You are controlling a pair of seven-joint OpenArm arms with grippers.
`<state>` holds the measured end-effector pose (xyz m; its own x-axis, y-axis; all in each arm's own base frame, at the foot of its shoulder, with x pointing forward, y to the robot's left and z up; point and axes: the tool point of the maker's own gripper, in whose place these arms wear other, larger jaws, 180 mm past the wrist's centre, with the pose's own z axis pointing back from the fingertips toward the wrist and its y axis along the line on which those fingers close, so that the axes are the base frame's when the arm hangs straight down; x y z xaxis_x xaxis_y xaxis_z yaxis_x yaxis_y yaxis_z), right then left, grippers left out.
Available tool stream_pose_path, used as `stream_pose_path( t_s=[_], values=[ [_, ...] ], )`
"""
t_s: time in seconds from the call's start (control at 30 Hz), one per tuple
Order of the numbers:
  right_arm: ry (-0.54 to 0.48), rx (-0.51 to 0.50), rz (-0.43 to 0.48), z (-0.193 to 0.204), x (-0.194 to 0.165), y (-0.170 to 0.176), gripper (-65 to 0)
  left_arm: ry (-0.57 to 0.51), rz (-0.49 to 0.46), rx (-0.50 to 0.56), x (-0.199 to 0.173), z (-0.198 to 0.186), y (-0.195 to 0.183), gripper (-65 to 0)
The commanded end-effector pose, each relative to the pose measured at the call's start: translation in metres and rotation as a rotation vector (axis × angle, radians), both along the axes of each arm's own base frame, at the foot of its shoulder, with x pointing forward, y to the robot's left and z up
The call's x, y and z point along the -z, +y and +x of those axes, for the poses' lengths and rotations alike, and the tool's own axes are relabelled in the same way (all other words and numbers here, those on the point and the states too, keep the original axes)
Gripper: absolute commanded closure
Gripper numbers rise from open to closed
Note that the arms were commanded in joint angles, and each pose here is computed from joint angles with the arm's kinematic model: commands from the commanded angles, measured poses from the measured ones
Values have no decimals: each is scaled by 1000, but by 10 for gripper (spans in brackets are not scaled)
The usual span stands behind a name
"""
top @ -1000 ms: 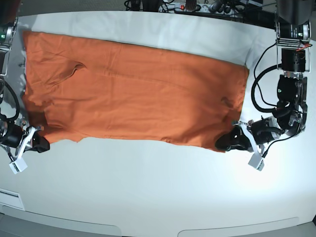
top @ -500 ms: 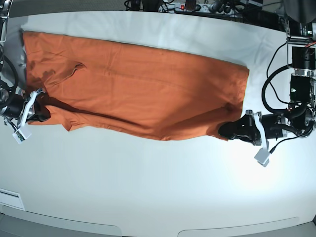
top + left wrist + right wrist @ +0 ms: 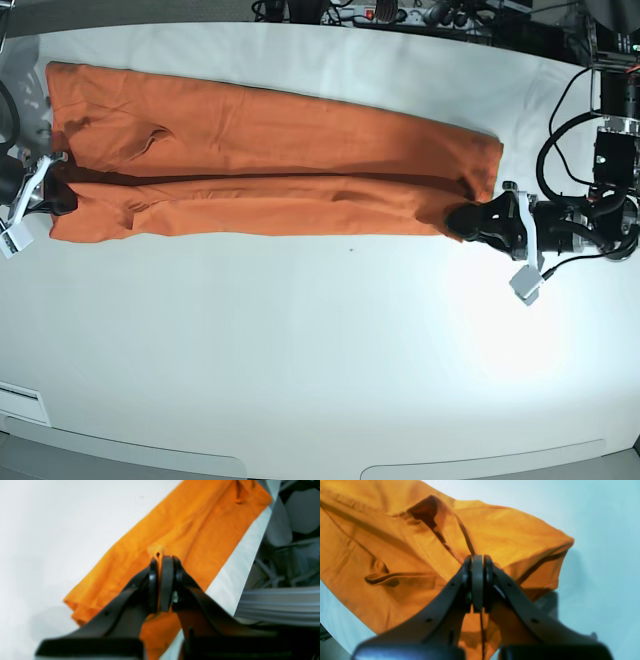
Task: Fold the T-shirt properly
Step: 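Lift the grasped edge and fold it over toward the robot with both grippers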
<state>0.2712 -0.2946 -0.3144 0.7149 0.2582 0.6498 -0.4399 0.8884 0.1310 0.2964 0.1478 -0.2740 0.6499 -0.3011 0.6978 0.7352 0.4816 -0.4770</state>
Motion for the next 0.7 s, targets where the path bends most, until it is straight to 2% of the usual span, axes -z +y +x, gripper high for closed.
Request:
stream_pose_path(
  t_s=[0.0, 0.3, 0.67],
  values=[
    [-48, -16, -18, 7, -18, -3, 0, -50, 4, 14, -16, 3, 4, 0],
    [-99, -126, -85, 7, -41, 23, 0, -110, 110, 63, -33, -7, 18, 0],
    [-67, -125, -133, 3, -35, 17, 0, -114, 138, 64, -35, -8, 25, 0]
  ],
)
